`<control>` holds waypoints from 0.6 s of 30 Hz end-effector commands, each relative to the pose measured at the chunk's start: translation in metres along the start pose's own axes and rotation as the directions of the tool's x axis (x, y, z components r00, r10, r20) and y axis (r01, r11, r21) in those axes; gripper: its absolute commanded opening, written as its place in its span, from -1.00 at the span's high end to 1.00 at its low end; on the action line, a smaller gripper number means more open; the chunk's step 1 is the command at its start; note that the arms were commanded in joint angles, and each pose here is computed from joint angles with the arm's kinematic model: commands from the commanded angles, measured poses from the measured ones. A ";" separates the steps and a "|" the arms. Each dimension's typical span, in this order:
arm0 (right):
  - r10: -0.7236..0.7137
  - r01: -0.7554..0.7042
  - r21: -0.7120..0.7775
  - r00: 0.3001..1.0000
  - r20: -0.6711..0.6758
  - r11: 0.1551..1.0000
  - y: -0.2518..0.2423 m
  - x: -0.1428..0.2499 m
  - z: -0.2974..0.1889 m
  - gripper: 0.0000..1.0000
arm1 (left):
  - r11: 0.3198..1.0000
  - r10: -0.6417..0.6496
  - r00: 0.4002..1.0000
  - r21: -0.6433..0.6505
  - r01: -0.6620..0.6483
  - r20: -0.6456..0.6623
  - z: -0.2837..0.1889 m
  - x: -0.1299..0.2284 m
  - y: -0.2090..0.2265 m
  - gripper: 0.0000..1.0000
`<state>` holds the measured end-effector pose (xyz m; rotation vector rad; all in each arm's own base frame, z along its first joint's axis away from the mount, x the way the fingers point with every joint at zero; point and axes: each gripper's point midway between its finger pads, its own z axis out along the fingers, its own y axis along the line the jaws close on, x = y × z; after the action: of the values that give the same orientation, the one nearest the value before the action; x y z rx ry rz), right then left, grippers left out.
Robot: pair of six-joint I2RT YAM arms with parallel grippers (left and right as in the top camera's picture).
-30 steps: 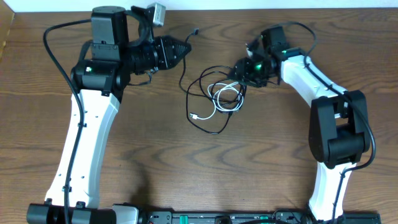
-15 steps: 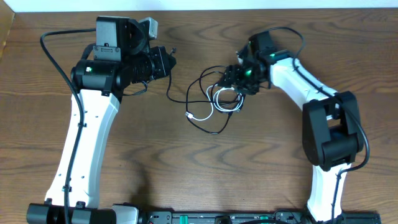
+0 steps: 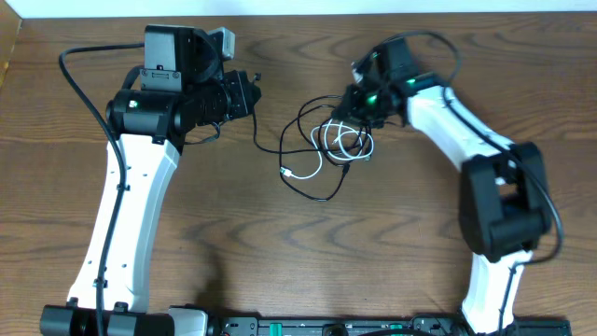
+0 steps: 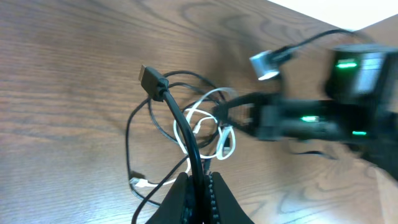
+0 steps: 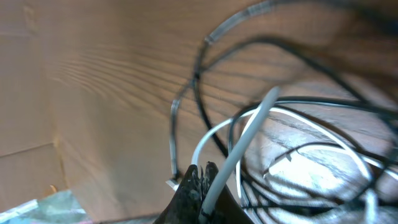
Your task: Untangle cables
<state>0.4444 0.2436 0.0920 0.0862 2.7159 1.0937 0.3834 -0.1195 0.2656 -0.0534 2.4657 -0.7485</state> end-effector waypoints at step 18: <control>-0.152 0.103 0.112 0.660 0.736 0.988 0.047 -0.011 -0.402 0.98 | 0.899 0.017 0.996 -0.438 0.023 0.088 -0.022 -0.014 0.080 0.85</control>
<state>0.3734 0.0279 0.4006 0.2489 1.9945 0.7900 0.3889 -0.0601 0.2433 -0.2244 2.5178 -0.2975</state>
